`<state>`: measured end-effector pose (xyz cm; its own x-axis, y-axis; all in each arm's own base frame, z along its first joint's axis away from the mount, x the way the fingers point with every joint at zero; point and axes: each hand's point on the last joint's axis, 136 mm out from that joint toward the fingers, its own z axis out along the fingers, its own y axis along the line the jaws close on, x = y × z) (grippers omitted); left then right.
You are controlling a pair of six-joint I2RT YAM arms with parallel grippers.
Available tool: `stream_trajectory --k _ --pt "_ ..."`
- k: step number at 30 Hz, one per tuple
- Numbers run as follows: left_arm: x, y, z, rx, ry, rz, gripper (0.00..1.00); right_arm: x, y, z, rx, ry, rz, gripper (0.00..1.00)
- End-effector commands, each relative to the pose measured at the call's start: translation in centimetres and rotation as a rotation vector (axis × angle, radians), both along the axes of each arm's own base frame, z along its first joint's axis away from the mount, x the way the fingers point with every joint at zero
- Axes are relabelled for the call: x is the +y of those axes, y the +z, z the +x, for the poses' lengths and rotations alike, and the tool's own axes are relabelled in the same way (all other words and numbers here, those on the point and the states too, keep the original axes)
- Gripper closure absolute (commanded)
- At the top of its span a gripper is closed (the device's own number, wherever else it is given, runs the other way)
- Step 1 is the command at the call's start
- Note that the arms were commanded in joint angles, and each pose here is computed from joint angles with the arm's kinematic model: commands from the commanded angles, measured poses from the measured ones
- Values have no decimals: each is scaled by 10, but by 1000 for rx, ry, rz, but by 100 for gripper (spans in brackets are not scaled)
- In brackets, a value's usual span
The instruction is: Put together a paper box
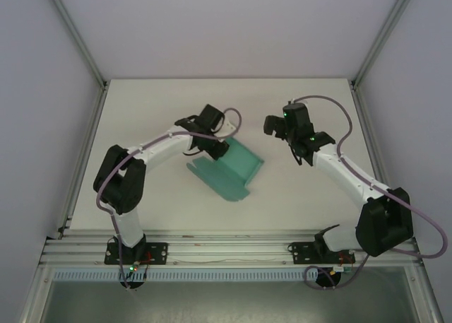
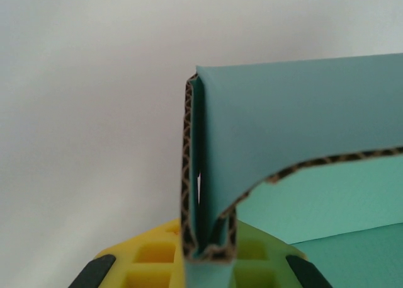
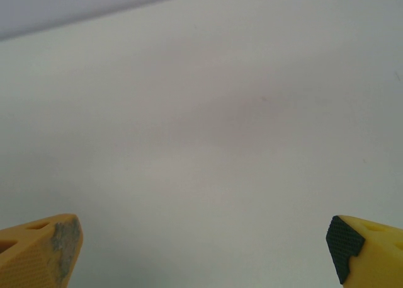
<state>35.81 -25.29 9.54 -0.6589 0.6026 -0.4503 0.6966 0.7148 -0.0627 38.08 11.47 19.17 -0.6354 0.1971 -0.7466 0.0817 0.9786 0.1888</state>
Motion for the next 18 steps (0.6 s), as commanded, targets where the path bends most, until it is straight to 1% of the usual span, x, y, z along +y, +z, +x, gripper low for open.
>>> stream_trajectory --k 1,4,10,13,16,18 --pt "33 -19 -8 49 -3 243 100 -12 -15 -17 72 -31 -16 0" --pt "33 -28 2 37 8 336 100 -14 -17 -18 73 -30 -9 0" --pt "23 -54 17 7 -38 529 100 -18 -21 -19 80 -43 -13 0" --pt "21 -71 26 34 -16 588 100 -21 -24 -19 88 -52 -14 0" --pt "23 -80 44 -20 44 635 100 -24 -26 -19 92 -67 -17 0" --pt "24 -87 50 -40 59 662 100 -24 -27 -19 93 -70 -13 0"
